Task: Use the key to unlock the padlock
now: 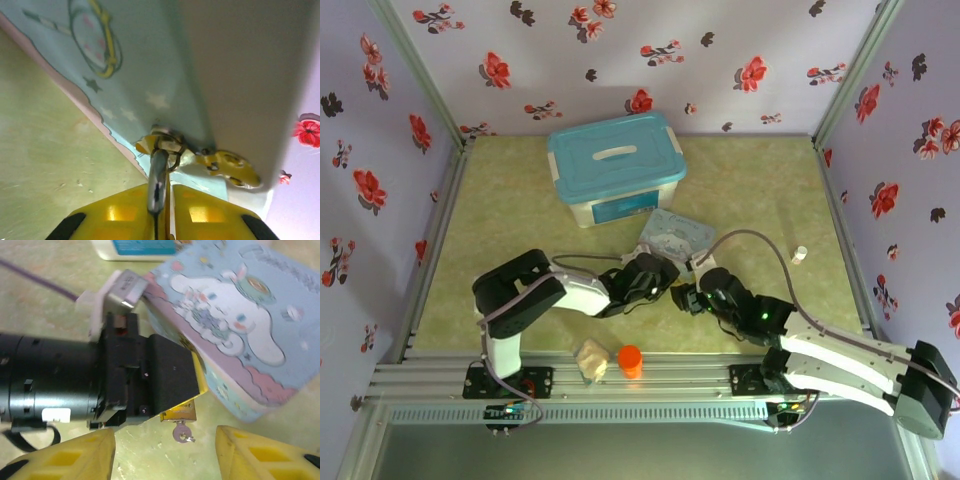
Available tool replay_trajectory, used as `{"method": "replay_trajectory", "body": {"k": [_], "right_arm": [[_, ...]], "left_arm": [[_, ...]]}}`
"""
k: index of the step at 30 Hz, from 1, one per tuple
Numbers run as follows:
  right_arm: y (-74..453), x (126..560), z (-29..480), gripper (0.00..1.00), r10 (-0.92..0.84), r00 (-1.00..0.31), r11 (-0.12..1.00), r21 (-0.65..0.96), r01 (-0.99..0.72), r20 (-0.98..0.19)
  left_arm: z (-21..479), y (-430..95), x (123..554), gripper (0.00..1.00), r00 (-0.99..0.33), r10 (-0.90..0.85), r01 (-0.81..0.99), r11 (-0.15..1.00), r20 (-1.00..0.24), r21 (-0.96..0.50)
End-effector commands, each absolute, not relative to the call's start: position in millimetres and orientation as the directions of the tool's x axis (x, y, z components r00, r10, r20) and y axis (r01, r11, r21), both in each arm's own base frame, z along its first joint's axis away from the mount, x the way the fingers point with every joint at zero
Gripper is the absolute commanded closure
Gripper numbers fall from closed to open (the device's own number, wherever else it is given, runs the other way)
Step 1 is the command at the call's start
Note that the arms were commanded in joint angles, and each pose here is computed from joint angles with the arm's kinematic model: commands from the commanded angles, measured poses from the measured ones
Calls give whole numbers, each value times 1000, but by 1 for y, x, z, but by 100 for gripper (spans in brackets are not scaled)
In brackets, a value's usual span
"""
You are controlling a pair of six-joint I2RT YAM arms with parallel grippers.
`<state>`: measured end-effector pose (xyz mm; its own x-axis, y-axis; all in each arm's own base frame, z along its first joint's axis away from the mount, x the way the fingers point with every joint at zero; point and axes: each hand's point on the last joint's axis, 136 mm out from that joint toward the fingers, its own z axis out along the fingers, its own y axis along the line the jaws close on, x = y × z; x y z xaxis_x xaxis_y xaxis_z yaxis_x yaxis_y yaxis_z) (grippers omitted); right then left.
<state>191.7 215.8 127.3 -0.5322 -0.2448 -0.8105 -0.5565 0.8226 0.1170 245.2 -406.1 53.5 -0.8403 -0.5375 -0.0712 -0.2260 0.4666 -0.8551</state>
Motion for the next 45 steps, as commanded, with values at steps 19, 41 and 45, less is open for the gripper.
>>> {"method": "replay_trajectory", "body": {"k": [19,41,45], "right_arm": [[243,198,100,58,-586,-180,693,-375,-615,-790],[240,214,87,84,-477,-293,812,-288,-507,-829],[239,212,86,94,-383,-336,835,-166,-525,-861]], "left_arm": [[102,-395,240,100,-880,-451,-87,458,-147,-884],[103,-398,234,100,-884,-459,-116,403,-91,-908],[104,-398,233,100,-883,-461,-114,391,-87,-913]]}}
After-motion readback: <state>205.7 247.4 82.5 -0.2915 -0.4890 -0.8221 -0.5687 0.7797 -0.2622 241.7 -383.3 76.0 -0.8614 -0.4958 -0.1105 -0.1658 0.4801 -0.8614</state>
